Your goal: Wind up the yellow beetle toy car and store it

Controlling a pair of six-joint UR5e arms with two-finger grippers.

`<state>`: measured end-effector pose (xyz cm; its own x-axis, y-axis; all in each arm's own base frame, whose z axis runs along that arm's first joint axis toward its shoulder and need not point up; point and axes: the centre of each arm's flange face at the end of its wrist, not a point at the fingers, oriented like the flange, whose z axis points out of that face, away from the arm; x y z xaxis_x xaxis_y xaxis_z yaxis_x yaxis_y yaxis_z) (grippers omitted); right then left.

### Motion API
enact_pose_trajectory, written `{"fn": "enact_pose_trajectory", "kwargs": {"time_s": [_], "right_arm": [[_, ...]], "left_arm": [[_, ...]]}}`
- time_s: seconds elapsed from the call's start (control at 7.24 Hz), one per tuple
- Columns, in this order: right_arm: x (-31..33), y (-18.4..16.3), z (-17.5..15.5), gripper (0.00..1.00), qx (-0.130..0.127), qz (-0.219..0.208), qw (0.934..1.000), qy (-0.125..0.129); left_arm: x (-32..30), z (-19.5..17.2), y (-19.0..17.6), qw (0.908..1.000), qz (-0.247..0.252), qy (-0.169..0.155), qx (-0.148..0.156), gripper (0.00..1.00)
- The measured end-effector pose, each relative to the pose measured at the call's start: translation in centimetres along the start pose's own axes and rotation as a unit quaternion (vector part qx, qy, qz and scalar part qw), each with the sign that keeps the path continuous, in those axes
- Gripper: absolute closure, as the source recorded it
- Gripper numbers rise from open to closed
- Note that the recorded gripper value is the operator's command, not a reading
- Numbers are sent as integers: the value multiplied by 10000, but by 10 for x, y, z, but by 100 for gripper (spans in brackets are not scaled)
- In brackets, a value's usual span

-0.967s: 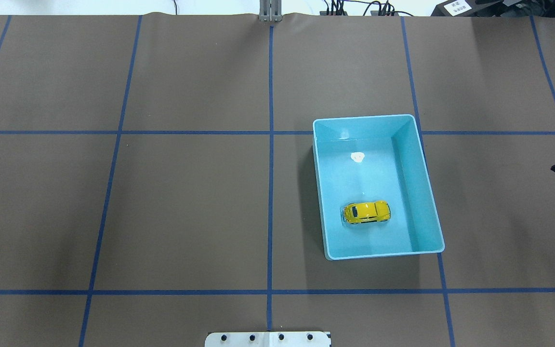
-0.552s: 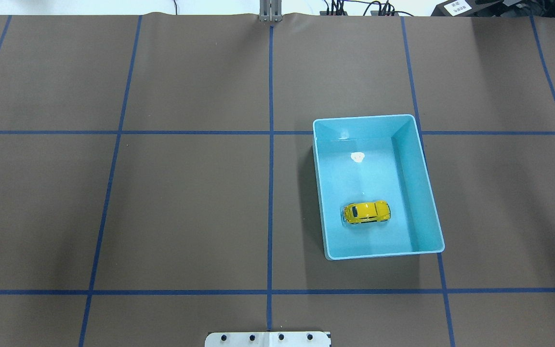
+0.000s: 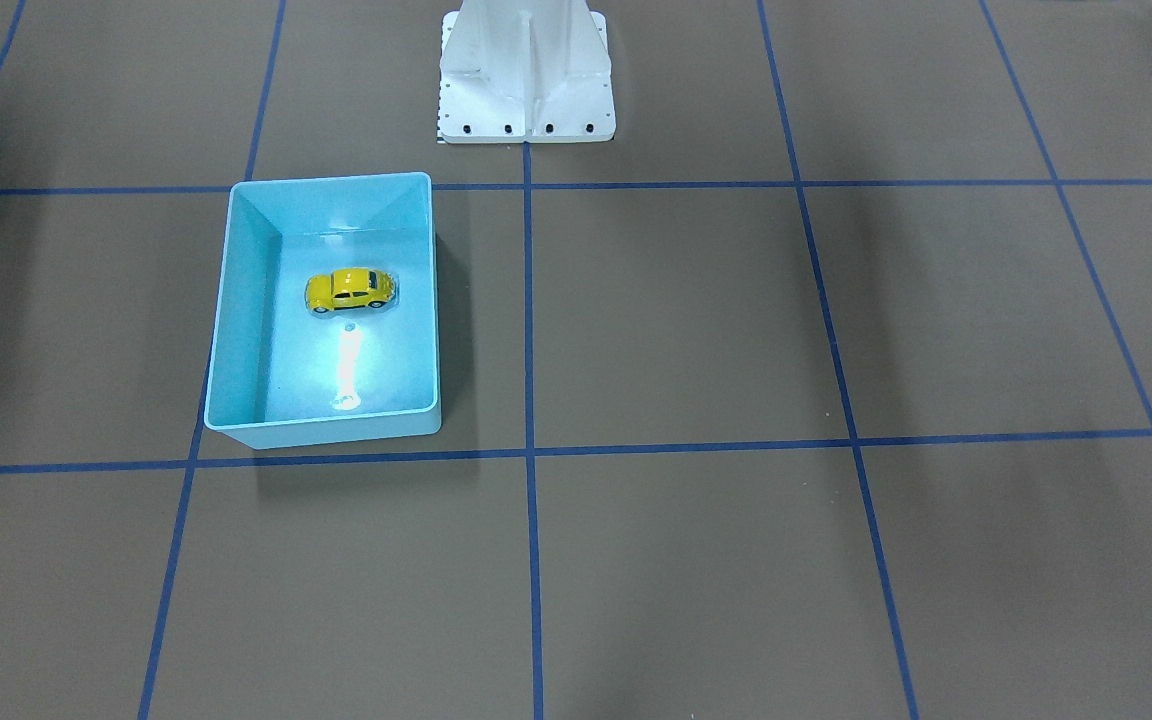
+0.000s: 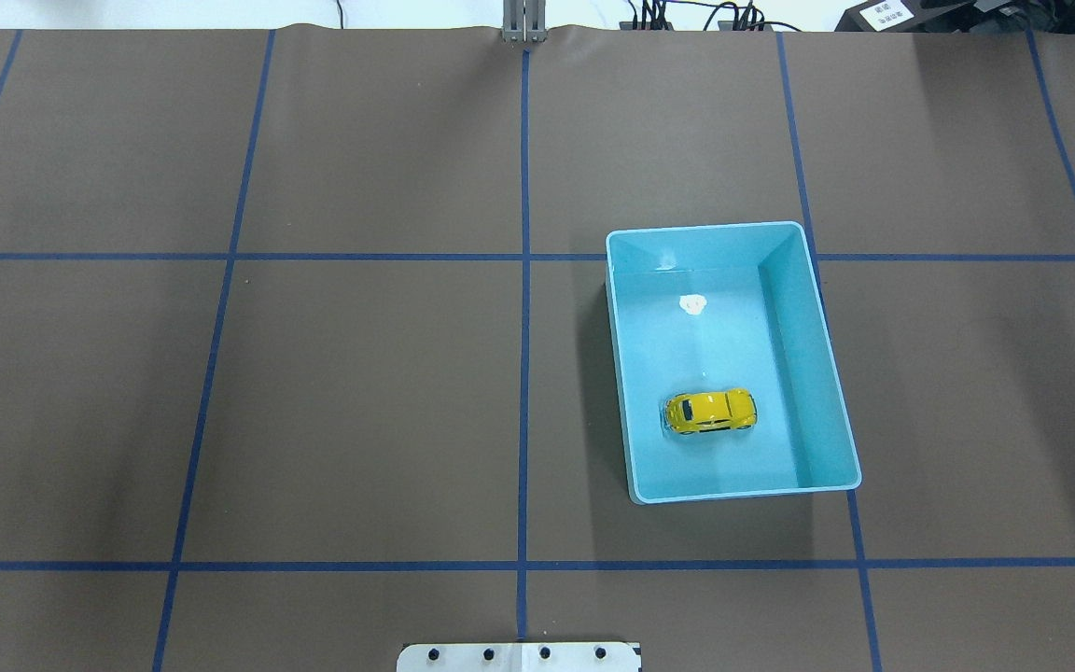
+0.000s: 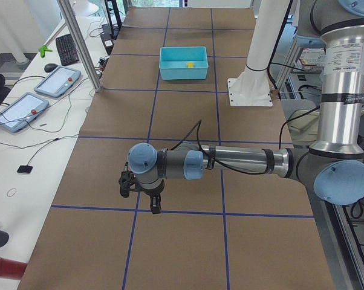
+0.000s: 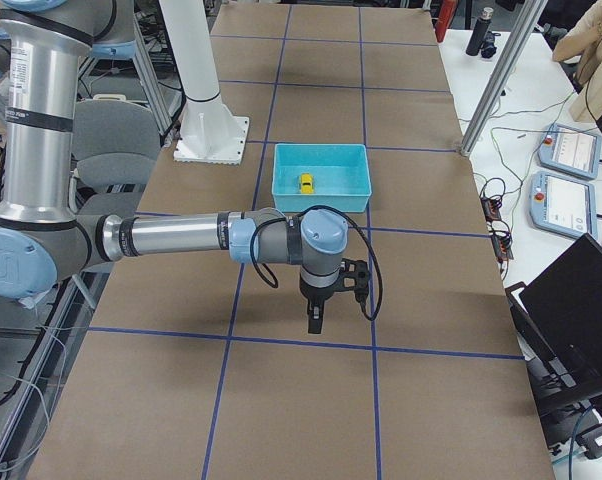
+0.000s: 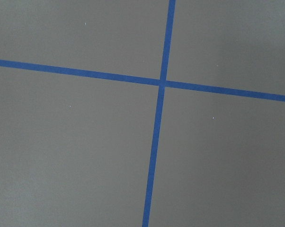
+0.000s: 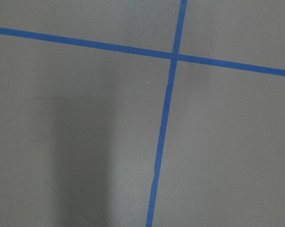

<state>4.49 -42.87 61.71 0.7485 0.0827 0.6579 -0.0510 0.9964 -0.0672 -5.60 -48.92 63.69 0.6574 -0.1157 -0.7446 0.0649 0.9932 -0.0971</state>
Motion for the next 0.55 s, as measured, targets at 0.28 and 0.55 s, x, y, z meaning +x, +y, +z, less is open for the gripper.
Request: {"fn": "enact_pose_trajectory", "kwargs": {"time_s": [0.28, 0.55], "right_arm": [[6, 1, 5, 0, -31, 869, 9962, 12], [9, 2, 8, 0, -69, 1049, 9945, 11]], "left_arm": [[0, 0, 0, 10000, -8, -1, -3, 0], [0, 0, -3, 10000, -34, -12, -2, 0]]}}
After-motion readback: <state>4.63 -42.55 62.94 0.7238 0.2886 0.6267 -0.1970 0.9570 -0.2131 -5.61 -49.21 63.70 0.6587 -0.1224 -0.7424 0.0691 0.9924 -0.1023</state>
